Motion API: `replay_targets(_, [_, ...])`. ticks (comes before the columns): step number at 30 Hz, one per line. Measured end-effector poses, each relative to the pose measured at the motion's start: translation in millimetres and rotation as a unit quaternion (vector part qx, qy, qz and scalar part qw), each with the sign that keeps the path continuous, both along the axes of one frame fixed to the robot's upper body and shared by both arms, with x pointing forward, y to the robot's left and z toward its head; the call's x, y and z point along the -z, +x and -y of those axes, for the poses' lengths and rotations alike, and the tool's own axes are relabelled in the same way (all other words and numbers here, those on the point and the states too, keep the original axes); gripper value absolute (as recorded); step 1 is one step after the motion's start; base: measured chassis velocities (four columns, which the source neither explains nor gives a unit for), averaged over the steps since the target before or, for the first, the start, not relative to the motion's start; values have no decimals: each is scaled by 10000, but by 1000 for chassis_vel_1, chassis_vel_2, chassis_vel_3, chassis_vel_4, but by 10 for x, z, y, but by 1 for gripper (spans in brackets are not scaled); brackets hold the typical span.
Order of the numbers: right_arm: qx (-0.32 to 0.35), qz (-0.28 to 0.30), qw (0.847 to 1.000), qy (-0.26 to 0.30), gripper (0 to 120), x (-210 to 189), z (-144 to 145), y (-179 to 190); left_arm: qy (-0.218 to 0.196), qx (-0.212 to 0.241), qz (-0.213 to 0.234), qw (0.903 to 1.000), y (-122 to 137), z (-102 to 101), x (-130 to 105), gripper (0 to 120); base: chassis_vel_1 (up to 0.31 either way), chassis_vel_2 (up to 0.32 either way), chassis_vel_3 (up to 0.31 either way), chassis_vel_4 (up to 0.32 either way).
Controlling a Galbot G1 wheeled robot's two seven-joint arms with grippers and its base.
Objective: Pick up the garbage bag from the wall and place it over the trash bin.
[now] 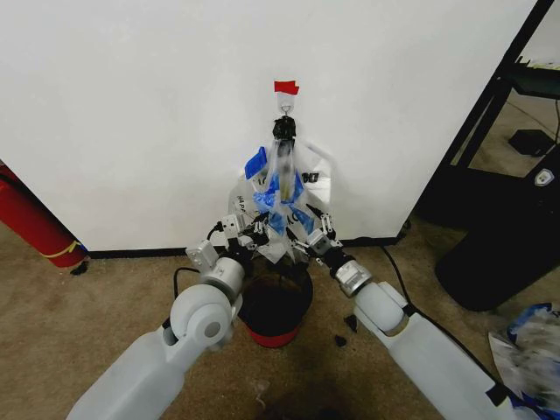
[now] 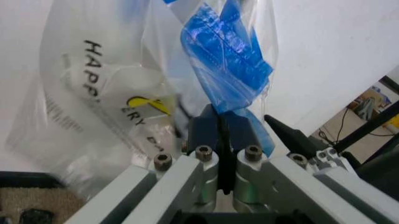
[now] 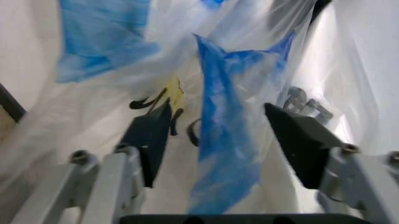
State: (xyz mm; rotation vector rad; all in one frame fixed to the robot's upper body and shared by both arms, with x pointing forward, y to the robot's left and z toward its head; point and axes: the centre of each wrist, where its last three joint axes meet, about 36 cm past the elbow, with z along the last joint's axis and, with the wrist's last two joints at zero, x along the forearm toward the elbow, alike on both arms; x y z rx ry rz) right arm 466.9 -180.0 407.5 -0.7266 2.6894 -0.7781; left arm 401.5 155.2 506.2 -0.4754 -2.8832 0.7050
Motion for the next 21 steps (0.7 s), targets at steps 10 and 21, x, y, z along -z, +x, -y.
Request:
replay_targets(10, [232,-231,9993,175,20,-39,-26,23,4,-18,-4,10000,5,3,15,0,0,0,0,0])
replay_targets(21, [488,-1053,9882,1001,0,-97,-165,5,-4,-9,24,10000,-26,-6,2,0,0,0,0,0])
